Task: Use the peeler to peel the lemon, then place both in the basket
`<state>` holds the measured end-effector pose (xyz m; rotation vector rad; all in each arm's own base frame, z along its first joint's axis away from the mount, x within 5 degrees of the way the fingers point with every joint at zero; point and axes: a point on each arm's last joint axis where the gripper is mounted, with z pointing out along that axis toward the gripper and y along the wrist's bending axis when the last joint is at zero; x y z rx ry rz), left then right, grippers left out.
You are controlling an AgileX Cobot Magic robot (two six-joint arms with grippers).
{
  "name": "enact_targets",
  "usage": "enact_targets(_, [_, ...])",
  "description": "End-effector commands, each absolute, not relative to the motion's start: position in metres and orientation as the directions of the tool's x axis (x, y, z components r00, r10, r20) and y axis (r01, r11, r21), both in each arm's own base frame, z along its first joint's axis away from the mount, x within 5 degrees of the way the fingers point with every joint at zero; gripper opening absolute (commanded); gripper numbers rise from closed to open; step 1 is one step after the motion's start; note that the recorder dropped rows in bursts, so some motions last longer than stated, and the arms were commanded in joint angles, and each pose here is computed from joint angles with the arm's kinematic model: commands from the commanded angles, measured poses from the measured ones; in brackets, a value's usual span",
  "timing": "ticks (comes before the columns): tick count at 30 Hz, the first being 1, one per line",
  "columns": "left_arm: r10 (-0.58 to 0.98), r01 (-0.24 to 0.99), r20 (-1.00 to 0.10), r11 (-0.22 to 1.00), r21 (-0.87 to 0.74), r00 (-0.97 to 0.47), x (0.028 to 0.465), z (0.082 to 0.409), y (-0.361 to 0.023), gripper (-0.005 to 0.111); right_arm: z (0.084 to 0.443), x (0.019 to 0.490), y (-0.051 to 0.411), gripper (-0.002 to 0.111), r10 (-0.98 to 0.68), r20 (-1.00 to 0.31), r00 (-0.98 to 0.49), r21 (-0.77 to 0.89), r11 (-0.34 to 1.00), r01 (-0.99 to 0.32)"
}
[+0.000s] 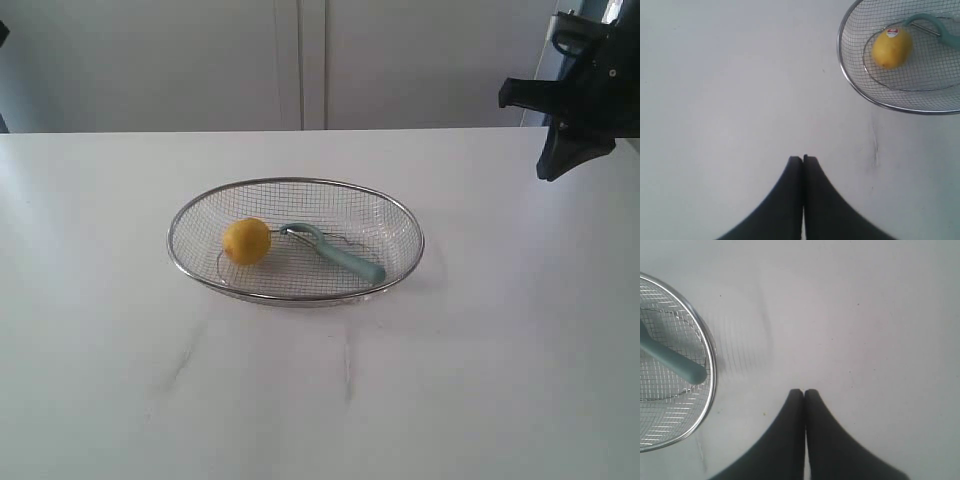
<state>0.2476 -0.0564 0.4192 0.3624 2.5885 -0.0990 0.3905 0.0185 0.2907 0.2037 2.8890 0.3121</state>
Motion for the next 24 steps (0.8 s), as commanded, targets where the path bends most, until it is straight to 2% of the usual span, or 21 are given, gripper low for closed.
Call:
enact_targets(1, [0.211, 0.224, -0.455, 0.974, 0.027, -0.865, 0.218, 0.421, -0.045, 0.000, 0.296, 0.389, 0.016, 0.000, 0.161, -0.226, -0.961, 0.226, 0.968, 0.109])
enact_targets(16, [0.178, 0.177, -0.513, 0.983, 0.051, -0.840, 0.156, 0.420, -0.028, 0.000, 0.296, 0.389, 0.016, 0.000, 0.161, -0.226, -0.961, 0.226, 0.968, 0.109])
enact_targets(24, [0.170, 0.175, -0.587, 0.983, 0.050, -0.791, 0.121, 0.415, -0.020, 0.000, 0.296, 0.389, 0.016, 0.000, 0.161, -0.226, -0.961, 0.226, 0.968, 0.109])
